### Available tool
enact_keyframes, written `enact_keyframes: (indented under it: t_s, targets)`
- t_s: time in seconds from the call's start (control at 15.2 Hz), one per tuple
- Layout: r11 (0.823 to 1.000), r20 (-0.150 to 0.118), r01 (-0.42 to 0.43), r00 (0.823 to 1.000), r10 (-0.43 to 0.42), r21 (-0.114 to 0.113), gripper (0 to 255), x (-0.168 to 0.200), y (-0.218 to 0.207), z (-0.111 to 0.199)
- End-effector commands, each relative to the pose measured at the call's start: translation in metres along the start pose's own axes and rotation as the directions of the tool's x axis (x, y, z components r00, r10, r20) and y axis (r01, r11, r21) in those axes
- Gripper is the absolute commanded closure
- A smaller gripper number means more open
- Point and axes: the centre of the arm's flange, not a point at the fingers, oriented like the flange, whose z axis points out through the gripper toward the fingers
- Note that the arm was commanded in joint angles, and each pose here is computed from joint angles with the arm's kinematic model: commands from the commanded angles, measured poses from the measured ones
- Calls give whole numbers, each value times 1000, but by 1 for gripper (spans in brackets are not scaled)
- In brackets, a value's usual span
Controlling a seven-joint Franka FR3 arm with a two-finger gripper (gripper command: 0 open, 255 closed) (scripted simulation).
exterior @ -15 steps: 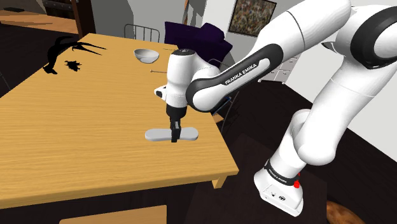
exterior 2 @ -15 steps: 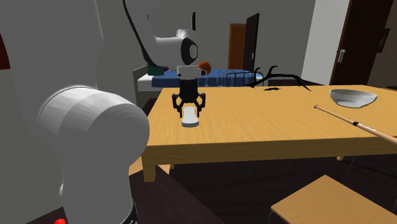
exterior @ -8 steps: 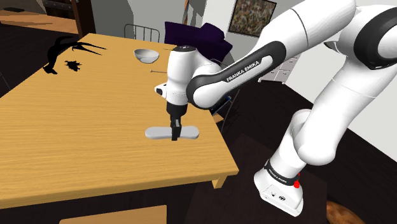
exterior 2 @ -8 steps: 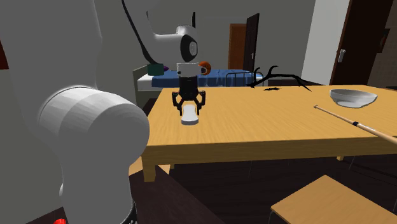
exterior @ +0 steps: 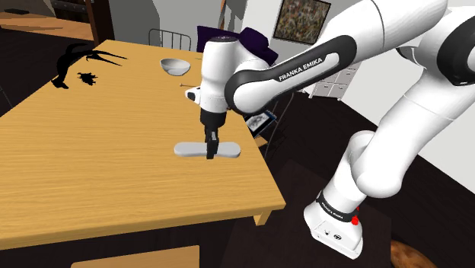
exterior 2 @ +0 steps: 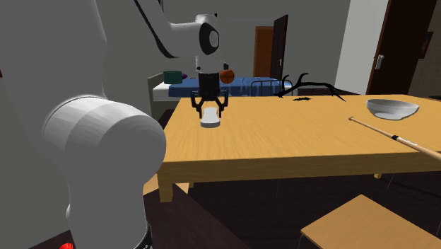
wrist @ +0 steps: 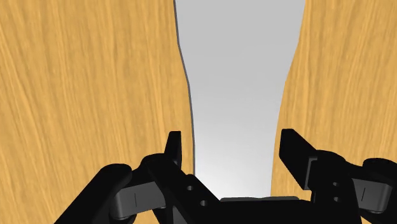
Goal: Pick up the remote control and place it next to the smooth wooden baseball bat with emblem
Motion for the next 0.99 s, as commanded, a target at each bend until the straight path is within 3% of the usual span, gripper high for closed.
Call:
enact_keyframes:
  t_s: [0.0,0.4,0.92]
  targets:
    - [1000,0,0,1000,0,0,255,0,0,-11]
    - [1000,0,0,1000,0,0,255,0,1,-38]
    - [1000,0,0,1000,0,0,255,-16,105,-36]
